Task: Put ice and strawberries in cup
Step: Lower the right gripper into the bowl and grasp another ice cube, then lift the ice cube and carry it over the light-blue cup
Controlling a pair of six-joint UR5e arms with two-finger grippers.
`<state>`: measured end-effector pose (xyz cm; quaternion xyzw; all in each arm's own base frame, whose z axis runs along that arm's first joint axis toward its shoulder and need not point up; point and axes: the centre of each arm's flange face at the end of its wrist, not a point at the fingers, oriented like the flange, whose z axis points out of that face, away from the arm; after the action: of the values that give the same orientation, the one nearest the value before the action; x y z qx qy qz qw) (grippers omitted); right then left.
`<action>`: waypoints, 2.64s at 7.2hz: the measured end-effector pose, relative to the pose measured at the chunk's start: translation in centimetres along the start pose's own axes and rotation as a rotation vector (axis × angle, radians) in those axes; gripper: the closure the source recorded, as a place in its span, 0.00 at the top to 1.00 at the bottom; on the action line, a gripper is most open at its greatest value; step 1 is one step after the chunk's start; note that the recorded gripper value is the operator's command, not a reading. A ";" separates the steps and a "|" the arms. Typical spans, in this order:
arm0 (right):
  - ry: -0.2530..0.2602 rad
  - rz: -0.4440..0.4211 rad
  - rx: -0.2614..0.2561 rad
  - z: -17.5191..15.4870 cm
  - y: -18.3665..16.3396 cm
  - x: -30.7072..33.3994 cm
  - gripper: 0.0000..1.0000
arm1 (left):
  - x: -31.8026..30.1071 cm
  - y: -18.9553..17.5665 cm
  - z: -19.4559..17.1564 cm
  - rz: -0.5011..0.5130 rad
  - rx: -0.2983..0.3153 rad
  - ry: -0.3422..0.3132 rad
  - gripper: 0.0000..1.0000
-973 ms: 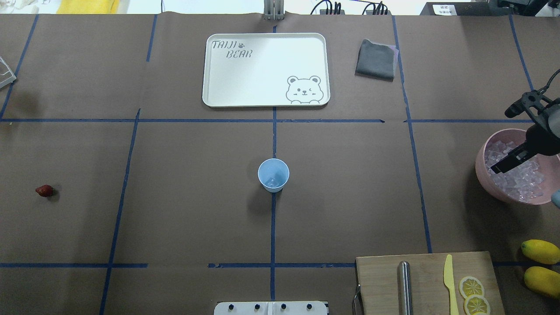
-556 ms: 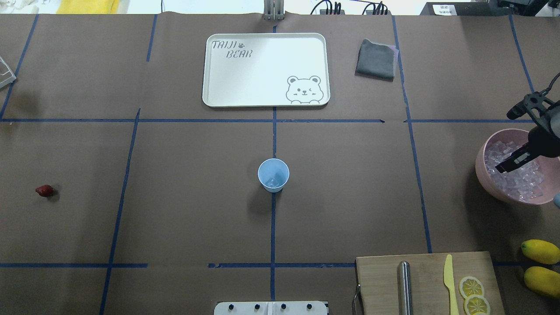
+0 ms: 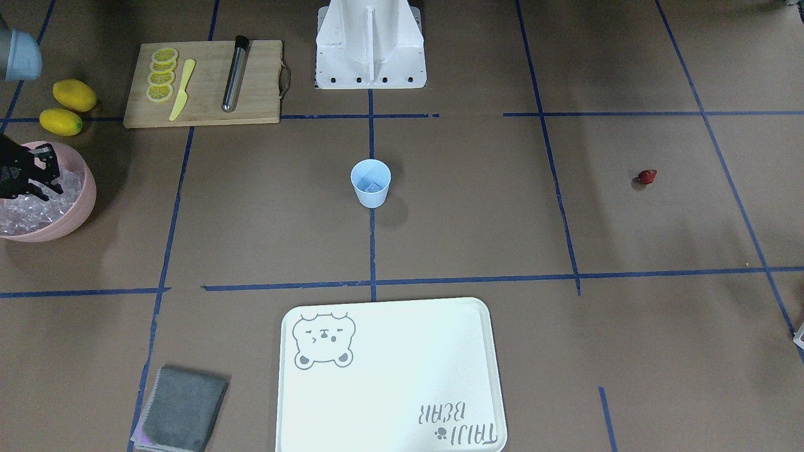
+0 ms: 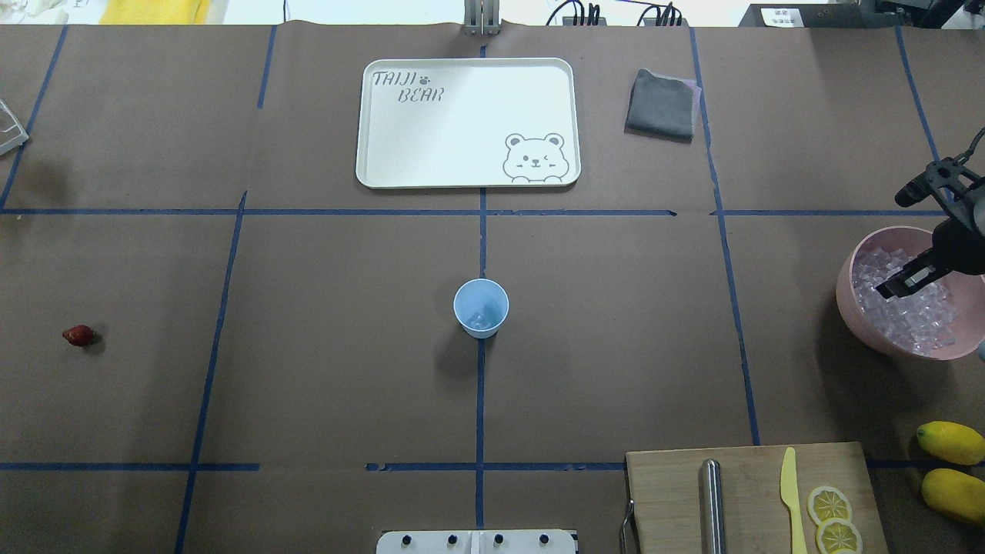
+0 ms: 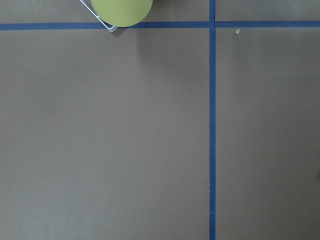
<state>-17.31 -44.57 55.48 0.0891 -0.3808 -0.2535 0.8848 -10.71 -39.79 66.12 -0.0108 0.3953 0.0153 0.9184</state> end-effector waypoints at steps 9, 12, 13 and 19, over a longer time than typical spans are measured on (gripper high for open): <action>0.005 0.369 0.139 -9.7 -9.7 -10.9 0.13 | 0.0 0.0 0.0 0.001 0.001 0.000 1.00; 0.002 0.446 0.136 -8.5 -15.9 -22.6 0.14 | 0.1 0.0 0.0 0.002 0.002 0.001 1.00; 0.020 0.468 0.129 -8.0 -17.9 -28.1 0.14 | 0.1 0.0 0.0 0.002 0.002 0.001 1.00; 0.031 0.552 0.152 -5.1 -24.8 -49.2 0.15 | 0.4 -0.2 0.2 0.011 -0.003 0.001 1.00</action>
<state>-51.66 -40.60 12.29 0.0522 -0.3952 0.0275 0.9167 -10.29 -39.95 66.02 -0.0102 0.3956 0.0211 0.9181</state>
